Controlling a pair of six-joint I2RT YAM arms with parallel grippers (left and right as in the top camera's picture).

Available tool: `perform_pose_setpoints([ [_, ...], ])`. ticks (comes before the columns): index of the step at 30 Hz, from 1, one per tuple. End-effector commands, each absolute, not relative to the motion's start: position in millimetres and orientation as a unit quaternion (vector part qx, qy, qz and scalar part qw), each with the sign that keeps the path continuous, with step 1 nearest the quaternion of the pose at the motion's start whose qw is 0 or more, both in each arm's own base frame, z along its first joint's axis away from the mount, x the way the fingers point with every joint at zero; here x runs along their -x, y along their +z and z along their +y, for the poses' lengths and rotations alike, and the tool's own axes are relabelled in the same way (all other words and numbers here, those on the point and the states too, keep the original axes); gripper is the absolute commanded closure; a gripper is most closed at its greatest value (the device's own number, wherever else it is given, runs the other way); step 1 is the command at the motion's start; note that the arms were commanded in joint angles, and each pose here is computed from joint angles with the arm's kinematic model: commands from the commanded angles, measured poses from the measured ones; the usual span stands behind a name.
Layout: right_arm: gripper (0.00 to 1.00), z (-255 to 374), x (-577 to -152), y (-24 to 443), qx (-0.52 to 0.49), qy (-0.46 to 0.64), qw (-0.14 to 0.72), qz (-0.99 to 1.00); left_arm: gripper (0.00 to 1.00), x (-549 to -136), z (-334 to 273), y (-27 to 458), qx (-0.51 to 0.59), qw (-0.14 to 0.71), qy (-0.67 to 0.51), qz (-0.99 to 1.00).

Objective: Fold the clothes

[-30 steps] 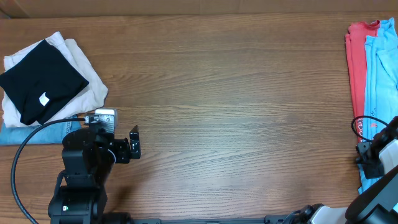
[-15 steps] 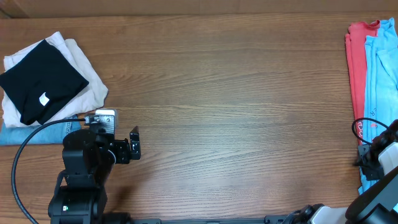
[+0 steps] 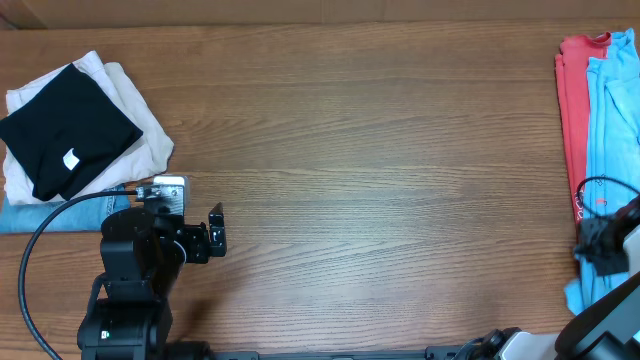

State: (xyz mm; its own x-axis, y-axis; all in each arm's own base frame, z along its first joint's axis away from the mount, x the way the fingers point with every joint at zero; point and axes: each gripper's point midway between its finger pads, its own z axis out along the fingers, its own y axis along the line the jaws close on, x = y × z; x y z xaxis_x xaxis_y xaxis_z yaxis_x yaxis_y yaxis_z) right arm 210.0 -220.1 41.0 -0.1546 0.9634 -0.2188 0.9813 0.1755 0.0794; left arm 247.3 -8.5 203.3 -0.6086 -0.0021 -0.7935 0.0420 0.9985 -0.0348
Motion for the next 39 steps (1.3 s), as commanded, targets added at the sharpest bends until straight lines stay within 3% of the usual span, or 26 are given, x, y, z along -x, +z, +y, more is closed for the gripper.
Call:
perform_pose_setpoints([
  [1,0.96,-205.8,-266.1,96.4,-0.564,0.048,0.192,0.802,0.0,-248.8,-9.2,214.8,-0.007,0.455,-0.031,0.89],
  [8,0.96,-123.0,-317.2,145.4,-0.393,0.114,0.248,0.878,0.0,-248.8,-9.3,214.8,-0.007,0.455,-0.031,0.89],
  [19,0.95,94.9,-343.6,169.0,-0.056,0.169,0.272,0.946,0.0,-248.7,-10.5,214.7,-0.009,0.454,-0.035,0.89],
  [30,0.92,209.8,-361.7,185.6,0.05,0.215,0.353,0.909,0.0,-248.7,-10.5,214.7,-0.009,0.454,-0.034,0.89],
  [34,0.63,229.3,-387.0,201.3,0.057,0.243,0.407,0.879,0.0,-248.7,-10.5,214.7,-0.009,0.454,-0.034,0.89],
  [37,0.28,224.3,-399.1,210.6,0.046,0.242,0.433,0.867,0.0,-248.8,-10.5,214.8,-0.009,0.455,-0.035,0.89],
  [39,0.14,209.3,-404.0,213.0,0.03,0.227,0.44,0.868,0.0,-248.8,-12.2,215.1,-0.011,0.455,-0.039,0.89],
])
